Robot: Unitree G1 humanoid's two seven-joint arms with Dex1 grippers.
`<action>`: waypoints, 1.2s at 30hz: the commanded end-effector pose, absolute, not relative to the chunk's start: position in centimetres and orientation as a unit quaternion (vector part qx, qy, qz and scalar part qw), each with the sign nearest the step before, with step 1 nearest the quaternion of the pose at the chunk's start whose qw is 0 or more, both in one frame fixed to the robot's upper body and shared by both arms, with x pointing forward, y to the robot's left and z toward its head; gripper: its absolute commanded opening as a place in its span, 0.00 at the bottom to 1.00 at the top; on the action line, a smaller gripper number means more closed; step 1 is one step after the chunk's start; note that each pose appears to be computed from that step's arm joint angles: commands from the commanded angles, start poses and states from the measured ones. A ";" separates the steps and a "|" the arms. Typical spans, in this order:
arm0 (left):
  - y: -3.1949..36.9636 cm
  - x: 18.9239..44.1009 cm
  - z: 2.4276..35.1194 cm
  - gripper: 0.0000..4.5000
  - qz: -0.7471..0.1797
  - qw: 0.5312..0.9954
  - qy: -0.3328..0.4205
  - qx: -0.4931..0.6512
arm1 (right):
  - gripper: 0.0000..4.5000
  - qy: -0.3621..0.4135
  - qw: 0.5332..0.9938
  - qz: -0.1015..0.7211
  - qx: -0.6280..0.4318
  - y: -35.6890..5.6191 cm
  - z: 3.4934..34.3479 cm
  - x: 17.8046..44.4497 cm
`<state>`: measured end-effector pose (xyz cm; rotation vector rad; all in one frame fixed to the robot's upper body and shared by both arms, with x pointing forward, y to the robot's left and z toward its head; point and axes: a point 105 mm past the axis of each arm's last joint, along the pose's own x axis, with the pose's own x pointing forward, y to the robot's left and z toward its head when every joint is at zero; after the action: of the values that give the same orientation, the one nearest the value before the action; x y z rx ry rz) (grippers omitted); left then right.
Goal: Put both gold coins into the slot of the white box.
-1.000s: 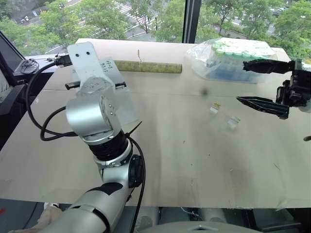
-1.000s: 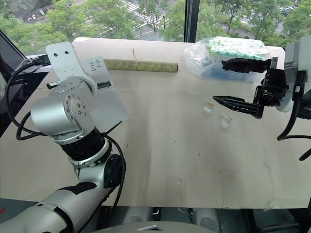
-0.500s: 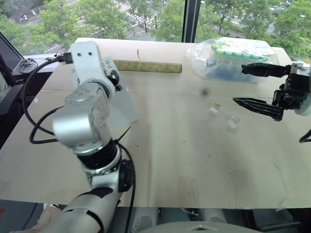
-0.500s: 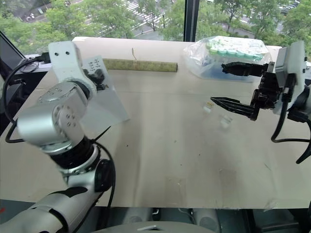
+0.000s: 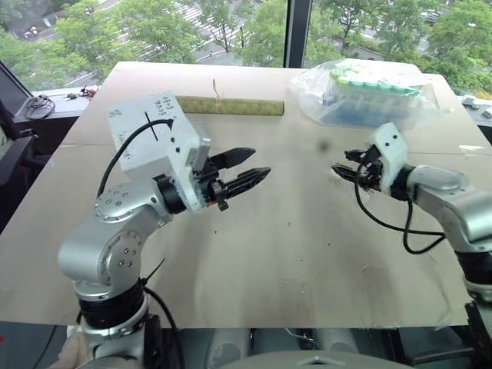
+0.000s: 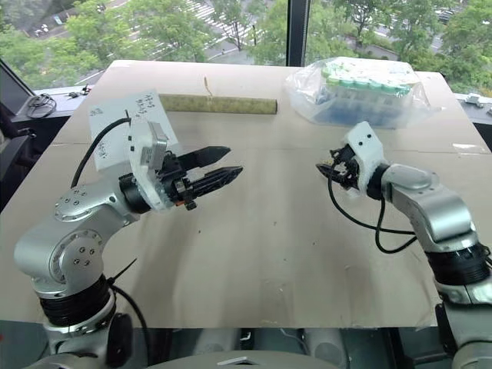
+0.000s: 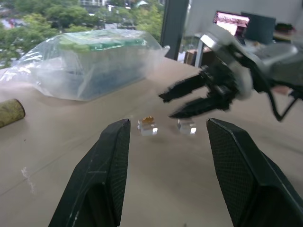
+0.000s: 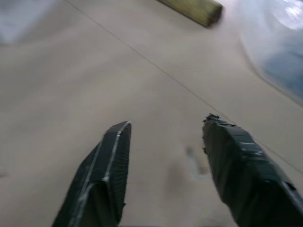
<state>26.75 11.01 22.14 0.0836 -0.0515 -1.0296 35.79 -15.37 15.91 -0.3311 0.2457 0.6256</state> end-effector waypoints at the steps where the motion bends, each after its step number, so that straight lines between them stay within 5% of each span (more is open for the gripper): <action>1: 10.9 26.2 22.2 0.58 -0.519 0.852 -0.041 0.062 | 0.62 0.109 0.938 0.274 -0.181 -16.0 16.2 37.5; 18: 11.2 26.1 21.6 0.58 -0.509 0.856 -0.048 0.078 | 0.62 0.125 0.935 0.272 -0.190 -16.5 14.6 39.5; 22: 11.4 26.2 21.4 0.58 -0.502 0.860 -0.046 0.083 | 0.39 0.123 0.933 0.276 -0.194 -16.3 14.6 39.6; 32: 11.4 26.2 21.3 0.58 -0.499 0.861 -0.048 0.087 | 0.39 0.124 0.932 0.281 -0.193 -16.1 14.4 39.9; 36: 11.5 26.2 21.3 0.58 -0.497 0.862 -0.049 0.088 | 0.11 0.126 0.932 0.282 -0.189 -16.0 14.3 40.0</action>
<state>26.68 11.69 20.69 0.1756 -0.0682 -1.0250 39.60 -15.90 12.59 -0.3826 0.3170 0.5854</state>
